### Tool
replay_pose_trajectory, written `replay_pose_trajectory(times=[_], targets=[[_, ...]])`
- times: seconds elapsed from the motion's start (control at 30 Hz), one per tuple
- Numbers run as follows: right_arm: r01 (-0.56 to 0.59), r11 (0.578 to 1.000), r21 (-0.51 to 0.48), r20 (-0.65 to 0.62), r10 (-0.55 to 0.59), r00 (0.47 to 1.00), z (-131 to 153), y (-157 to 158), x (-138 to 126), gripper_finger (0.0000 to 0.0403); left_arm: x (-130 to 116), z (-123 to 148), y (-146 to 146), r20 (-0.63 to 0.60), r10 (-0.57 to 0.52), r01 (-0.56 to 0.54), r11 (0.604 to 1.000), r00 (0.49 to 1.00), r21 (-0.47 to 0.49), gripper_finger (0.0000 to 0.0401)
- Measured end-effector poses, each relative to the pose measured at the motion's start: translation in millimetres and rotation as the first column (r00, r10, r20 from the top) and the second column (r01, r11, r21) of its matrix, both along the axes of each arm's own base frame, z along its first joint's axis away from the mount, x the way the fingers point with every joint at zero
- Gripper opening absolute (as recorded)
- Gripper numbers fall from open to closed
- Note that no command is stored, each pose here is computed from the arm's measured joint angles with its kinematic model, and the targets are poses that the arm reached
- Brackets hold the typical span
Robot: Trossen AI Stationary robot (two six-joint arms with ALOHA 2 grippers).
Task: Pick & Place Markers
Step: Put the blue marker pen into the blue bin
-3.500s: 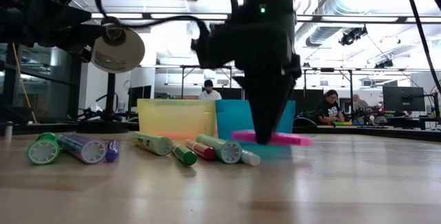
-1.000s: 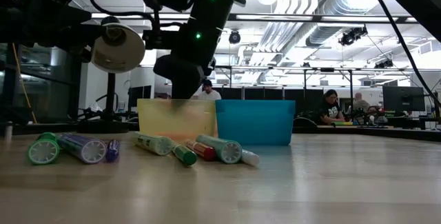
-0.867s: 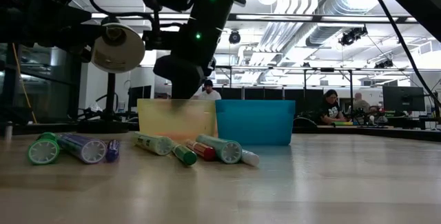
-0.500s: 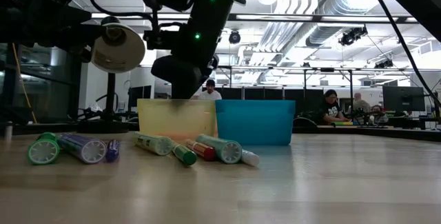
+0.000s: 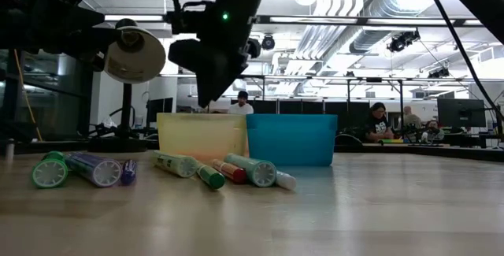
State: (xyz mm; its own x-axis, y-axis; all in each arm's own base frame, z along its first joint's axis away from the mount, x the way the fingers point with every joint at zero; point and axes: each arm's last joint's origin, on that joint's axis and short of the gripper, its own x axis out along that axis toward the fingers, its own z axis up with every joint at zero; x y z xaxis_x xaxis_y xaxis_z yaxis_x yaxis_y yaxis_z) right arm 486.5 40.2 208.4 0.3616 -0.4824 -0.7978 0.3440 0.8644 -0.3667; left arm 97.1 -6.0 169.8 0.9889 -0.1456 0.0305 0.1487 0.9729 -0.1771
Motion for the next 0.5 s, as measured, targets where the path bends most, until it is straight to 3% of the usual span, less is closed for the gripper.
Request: replay_pose_trajectory(times=[0.17, 0.5], targets=[[0.062, 0.997, 0.047, -0.025, -0.061, 0.998, 2, 15, -8, 0.0187, 0, 0, 0, 0.0, 0.0, 0.0, 1.0, 1.0, 0.0, 0.017], [0.157, 0.958, 0.242, -0.123, -0.13, 0.984, 0, 42, -24, 0.0188, 0, 0, 0, 0.0, 0.0, 0.0, 1.0, 1.0, 0.0, 0.017]])
